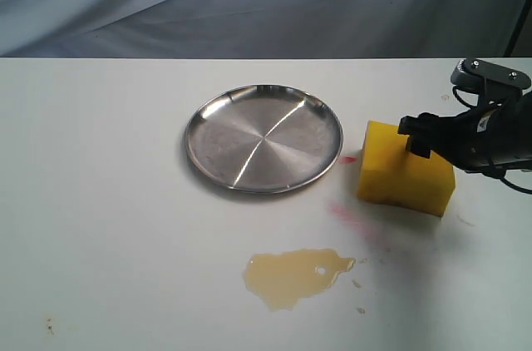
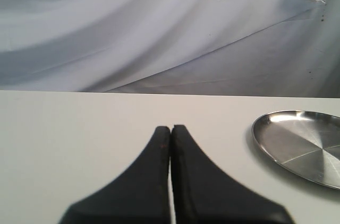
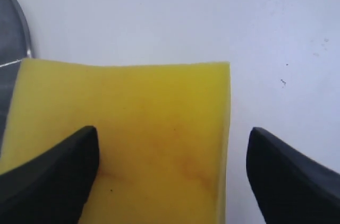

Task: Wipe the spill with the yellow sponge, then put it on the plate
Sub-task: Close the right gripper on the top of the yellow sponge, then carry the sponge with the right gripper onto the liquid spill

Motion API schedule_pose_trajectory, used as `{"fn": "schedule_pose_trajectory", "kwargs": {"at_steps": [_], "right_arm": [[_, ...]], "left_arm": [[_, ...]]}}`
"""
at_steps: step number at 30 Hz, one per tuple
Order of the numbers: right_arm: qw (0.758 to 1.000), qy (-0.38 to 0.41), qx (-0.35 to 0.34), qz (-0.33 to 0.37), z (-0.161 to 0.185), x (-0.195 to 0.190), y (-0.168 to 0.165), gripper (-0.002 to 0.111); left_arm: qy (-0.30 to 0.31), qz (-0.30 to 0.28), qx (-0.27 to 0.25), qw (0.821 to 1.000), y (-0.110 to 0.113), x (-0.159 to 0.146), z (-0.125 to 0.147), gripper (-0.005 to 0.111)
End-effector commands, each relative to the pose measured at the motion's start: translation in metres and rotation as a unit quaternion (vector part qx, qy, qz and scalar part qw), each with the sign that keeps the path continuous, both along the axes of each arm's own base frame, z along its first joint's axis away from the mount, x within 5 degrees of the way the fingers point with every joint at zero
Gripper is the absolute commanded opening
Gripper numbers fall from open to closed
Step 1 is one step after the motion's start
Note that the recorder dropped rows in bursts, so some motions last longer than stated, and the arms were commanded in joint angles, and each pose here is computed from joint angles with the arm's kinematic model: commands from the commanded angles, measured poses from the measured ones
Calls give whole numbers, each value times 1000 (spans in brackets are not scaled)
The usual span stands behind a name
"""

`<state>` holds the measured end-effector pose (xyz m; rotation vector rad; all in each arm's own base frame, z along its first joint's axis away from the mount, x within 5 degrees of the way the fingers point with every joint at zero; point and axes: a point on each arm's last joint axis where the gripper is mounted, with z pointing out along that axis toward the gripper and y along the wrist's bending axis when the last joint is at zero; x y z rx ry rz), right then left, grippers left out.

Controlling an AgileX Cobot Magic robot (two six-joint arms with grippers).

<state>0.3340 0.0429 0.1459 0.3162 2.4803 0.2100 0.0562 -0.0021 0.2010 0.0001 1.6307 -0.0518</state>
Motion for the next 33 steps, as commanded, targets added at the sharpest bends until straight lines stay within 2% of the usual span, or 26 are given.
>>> {"fn": "schedule_pose_trajectory", "kwargs": {"at_steps": [1, 7, 9, 18, 25, 33], "right_arm": [[1000, 1, -4, 5, -2, -1, 0, 70], [1000, 28, -6, 3, -20, 0, 0, 64], [1000, 27, -6, 3, -20, 0, 0, 57], [1000, 24, -5, 3, -19, 0, 0, 2], [1000, -10, 0, 29, 9, -5, 19, 0], [995, -28, -6, 92, 49, -28, 49, 0]], "left_arm": [[-1, 0, 0, 1000, 0, 0, -1, 1], [-1, 0, -1, 1000, 0, 0, -1, 1], [-1, 0, -1, 1000, 0, 0, -1, 1], [-1, 0, 0, 1000, 0, 0, -1, 1], [-1, 0, -1, 1000, 0, 0, -1, 1], [-1, 0, -1, 1000, 0, 0, -1, 1]]}}
